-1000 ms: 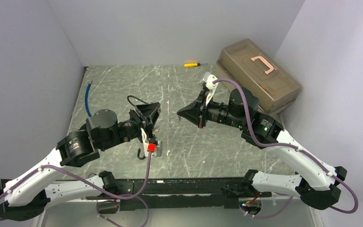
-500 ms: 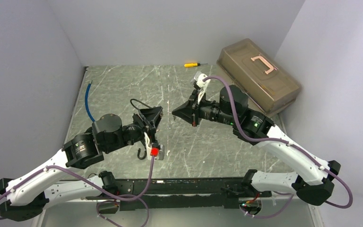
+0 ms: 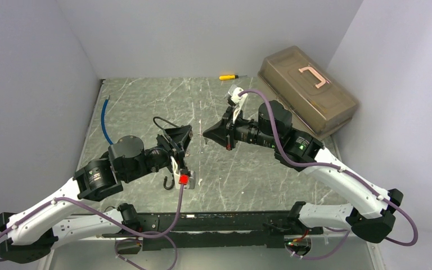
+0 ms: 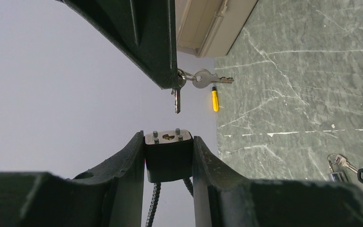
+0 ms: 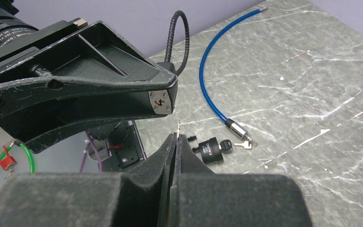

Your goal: Unlock with the key

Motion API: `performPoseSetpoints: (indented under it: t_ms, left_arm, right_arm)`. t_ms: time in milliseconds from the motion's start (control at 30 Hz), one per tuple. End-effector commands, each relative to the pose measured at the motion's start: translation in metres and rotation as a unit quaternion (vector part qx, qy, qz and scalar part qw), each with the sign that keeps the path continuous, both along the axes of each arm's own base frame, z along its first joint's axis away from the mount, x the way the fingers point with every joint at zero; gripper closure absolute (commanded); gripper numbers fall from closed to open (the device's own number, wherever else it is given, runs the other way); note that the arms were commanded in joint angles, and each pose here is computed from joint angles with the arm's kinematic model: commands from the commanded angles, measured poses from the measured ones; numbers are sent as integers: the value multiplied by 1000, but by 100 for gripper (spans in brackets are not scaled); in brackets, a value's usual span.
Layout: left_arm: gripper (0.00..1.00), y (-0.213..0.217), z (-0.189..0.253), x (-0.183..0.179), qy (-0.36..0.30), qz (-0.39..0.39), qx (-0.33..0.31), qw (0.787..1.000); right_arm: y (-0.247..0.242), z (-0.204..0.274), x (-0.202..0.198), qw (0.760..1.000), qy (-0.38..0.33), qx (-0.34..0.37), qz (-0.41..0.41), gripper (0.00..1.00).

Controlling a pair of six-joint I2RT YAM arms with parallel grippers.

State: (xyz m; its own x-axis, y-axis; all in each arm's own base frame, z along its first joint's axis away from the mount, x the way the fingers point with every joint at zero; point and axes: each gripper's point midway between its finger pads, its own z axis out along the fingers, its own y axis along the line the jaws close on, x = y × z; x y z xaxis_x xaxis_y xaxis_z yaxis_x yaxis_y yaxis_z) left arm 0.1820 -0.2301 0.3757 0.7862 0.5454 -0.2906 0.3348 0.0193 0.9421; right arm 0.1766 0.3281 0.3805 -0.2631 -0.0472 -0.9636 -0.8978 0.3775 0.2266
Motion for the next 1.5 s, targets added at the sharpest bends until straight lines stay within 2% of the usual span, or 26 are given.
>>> performPoseSetpoints:
  t_ms: [0,433,1467]
  left_arm:
    - [100,2,26,3,-28,10,-35,999]
    - [100,4,31,2,-28,11,-39,999]
    - [100,4,43,-2,-33,0,-58,998]
  right_arm:
    - [0,45,-10,998,-37,55,17,100]
    - [7,55,-20,996,-56,59,23,100]
    - [19,41,-11,998,-51,41,16,100]
